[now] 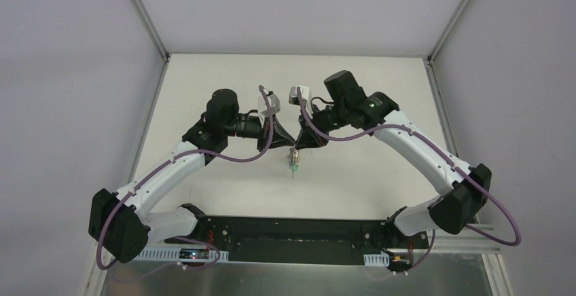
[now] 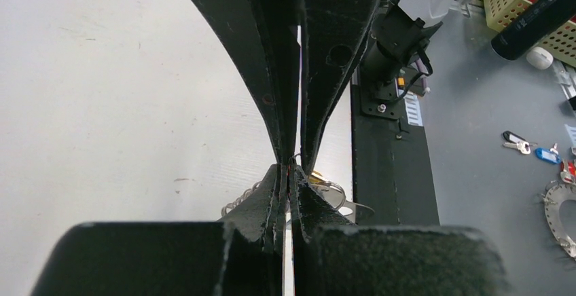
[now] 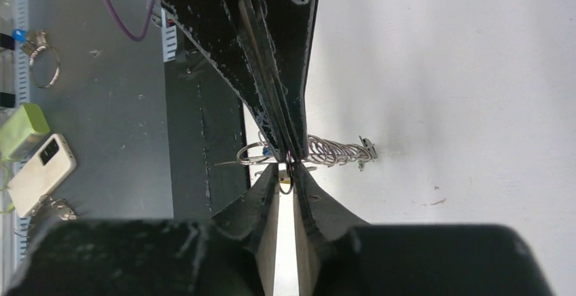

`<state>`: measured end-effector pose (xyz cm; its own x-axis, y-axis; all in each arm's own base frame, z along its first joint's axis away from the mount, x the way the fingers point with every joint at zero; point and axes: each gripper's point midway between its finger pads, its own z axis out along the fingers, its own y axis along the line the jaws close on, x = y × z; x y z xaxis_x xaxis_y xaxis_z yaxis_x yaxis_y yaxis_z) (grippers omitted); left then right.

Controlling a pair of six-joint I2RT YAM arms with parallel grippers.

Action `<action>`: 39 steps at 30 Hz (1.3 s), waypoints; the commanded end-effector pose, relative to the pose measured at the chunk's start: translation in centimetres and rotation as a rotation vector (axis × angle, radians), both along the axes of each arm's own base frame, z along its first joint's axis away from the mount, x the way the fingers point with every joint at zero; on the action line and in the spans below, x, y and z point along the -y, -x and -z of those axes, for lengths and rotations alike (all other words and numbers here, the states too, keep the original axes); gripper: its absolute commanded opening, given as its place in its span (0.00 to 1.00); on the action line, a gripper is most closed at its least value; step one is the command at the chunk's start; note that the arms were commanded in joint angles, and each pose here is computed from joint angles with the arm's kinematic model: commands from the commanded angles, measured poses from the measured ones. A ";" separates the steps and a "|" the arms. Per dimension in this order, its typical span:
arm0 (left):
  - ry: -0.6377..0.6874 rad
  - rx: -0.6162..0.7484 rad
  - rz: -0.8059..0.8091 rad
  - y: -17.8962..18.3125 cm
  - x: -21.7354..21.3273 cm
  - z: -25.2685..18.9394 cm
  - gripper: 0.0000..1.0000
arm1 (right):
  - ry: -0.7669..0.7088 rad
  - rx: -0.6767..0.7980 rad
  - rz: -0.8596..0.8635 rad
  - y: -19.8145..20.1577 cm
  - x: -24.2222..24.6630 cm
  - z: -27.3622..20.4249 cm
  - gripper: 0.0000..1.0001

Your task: Put the keys on the keyring

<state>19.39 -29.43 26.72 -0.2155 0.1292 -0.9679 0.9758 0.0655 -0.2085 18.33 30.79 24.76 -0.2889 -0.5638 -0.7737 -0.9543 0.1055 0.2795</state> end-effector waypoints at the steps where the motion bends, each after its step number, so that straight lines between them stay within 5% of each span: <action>1: 0.074 0.021 0.018 0.9 0.1 -3.1 0.00 | -0.126 -0.024 0.011 0.0 0.5 -2.3 0.18; 10: 0.122 -0.008 0.037 1.4 0.3 -3.9 0.00 | -0.236 -0.110 0.008 0.2 1.6 -3.1 0.32; 25: 0.134 -0.006 0.039 1.5 0.3 -4.2 0.00 | -0.270 -0.171 -0.042 1.0 1.3 -2.7 0.34; 39: 0.144 -0.006 0.045 1.6 0.3 -4.3 0.00 | -0.282 -0.205 -0.055 1.1 1.0 -2.5 0.03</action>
